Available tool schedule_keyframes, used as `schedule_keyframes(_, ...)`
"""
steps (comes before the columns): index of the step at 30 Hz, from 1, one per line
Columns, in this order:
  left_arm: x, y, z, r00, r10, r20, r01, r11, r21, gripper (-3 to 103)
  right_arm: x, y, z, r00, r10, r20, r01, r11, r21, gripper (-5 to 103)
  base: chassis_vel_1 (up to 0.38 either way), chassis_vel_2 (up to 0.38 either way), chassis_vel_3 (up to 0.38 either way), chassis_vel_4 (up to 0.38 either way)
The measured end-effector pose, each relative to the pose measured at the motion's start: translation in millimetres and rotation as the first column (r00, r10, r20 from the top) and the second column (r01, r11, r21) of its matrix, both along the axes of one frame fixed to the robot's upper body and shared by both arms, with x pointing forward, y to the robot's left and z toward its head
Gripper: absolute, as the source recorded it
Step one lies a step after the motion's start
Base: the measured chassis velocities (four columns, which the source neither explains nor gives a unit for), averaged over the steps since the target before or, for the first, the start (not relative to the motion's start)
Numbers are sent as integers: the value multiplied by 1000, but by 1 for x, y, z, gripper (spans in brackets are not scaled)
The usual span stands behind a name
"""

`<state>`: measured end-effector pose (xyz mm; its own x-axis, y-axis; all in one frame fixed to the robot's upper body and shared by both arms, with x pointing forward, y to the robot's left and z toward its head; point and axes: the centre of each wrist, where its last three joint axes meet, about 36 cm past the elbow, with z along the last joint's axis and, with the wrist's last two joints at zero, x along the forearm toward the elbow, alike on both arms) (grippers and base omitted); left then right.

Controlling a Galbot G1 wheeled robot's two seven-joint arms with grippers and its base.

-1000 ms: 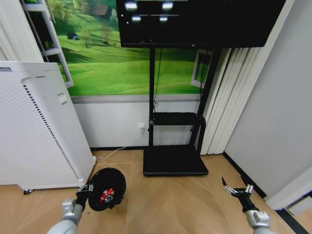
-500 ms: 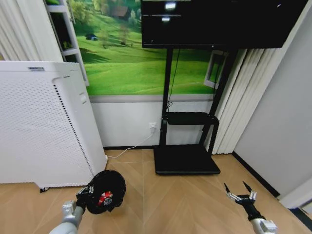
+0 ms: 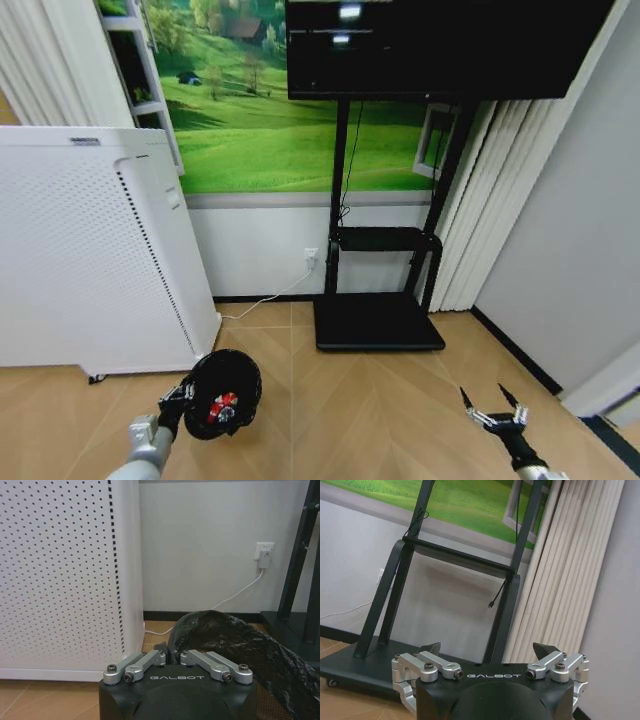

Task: Pick up the trash bin and place the garbage on the floor into it.

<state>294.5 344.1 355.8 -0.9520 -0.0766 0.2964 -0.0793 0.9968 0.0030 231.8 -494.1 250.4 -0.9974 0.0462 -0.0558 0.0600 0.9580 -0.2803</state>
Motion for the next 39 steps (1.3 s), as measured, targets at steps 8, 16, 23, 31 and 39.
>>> schedule_keyframes(8,-6,-4,-2,1000,-6,1,6,1000,-7,7,-10,8,-4,1000,-3,-7,3,1000,0,100,312,-261,-304,250)
schedule_keyframes(16,-8,-4,-1,1000,-4,5,4,1000,-7,7,-22,17,-3,1000,17,-7,-17,1000,-13,100,349,-234,-336,260)
schedule_keyframes(23,-9,9,7,1000,4,22,-4,1000,6,7,-18,30,1,999,38,1,-38,999,-19,100,8,-34,-19,44)
schedule_keyframes(31,-28,19,4,1000,26,4,-26,1000,11,7,-18,33,-4,999,34,-4,-34,999,-23,100,-60,34,59,-51)
schedule_keyframes(39,-55,37,-19,997,64,-40,-62,997,43,7,-27,28,-11,1000,25,-17,-25,999,-25,100,0,0,0,0)
